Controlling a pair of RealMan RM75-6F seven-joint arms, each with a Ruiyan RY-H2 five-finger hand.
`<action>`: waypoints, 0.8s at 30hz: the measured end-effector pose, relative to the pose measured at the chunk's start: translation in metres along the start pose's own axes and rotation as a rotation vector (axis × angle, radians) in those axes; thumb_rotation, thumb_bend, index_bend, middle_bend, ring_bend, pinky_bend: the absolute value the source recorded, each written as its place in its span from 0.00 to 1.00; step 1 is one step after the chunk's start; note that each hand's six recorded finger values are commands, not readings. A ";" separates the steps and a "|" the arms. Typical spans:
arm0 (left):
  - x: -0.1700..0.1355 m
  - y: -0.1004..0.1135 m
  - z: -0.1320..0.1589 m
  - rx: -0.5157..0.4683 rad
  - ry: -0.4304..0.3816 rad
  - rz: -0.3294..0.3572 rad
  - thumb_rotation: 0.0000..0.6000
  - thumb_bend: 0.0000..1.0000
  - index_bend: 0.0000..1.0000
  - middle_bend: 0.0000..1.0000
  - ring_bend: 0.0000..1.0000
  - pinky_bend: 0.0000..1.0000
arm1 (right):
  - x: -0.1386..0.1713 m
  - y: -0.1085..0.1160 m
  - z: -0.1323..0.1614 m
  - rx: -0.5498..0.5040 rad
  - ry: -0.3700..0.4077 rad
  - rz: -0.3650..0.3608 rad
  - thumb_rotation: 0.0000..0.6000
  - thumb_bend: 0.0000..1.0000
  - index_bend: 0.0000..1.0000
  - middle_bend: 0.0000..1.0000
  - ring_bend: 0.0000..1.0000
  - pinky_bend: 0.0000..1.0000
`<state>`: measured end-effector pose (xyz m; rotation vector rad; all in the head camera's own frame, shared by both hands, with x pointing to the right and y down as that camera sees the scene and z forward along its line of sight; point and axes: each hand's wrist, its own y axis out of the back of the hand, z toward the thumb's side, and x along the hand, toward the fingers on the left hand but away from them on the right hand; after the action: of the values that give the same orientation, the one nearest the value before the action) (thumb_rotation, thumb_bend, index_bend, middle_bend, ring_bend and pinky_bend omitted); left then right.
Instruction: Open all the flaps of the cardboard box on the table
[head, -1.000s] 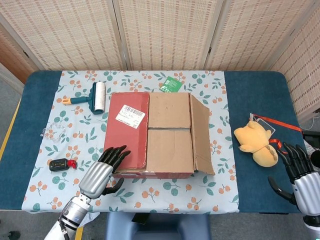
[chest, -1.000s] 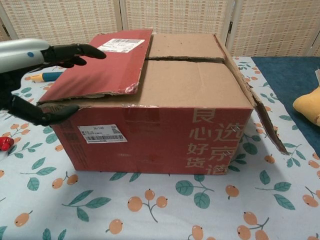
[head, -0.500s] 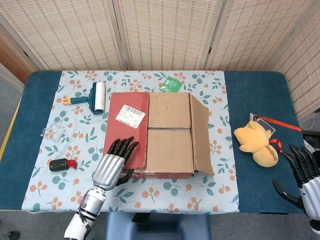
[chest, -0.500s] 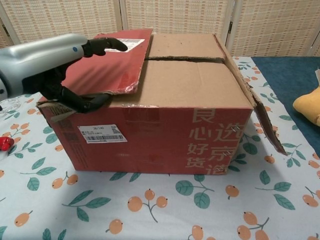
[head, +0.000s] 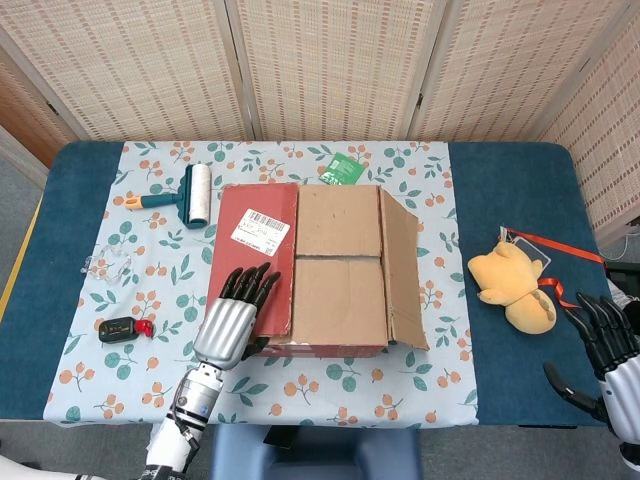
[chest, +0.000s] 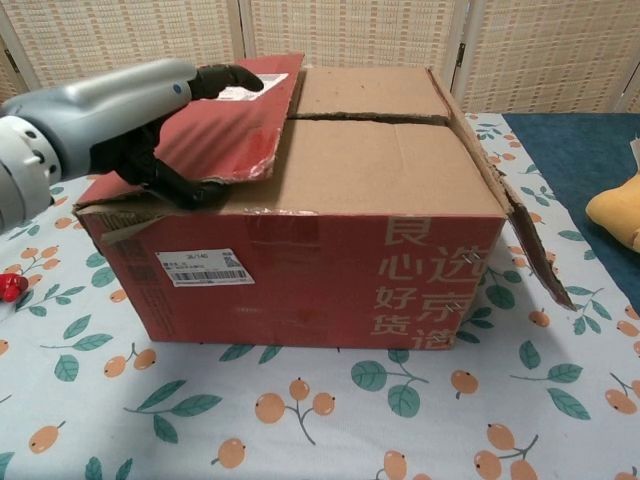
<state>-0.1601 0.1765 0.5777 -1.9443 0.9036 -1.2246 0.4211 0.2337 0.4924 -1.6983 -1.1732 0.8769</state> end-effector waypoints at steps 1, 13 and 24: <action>0.001 0.001 0.000 0.007 -0.002 0.011 1.00 0.50 0.00 0.00 0.00 0.00 | 0.000 0.000 0.000 -0.001 -0.002 0.001 1.00 0.41 0.00 0.00 0.00 0.00; -0.001 0.027 0.009 0.089 -0.066 0.215 1.00 0.50 0.00 0.00 0.00 0.00 | 0.000 -0.004 0.006 -0.020 0.033 0.016 1.00 0.41 0.00 0.00 0.00 0.00; -0.012 0.042 0.008 0.104 -0.067 0.275 1.00 0.50 0.00 0.00 0.00 0.00 | 0.000 -0.011 0.009 -0.035 0.041 0.050 1.00 0.41 0.00 0.00 0.00 0.00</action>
<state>-0.1654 0.1645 0.5349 -1.7033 1.0136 -1.0200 0.4091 0.2383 0.4994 -1.7723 -1.1284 0.8526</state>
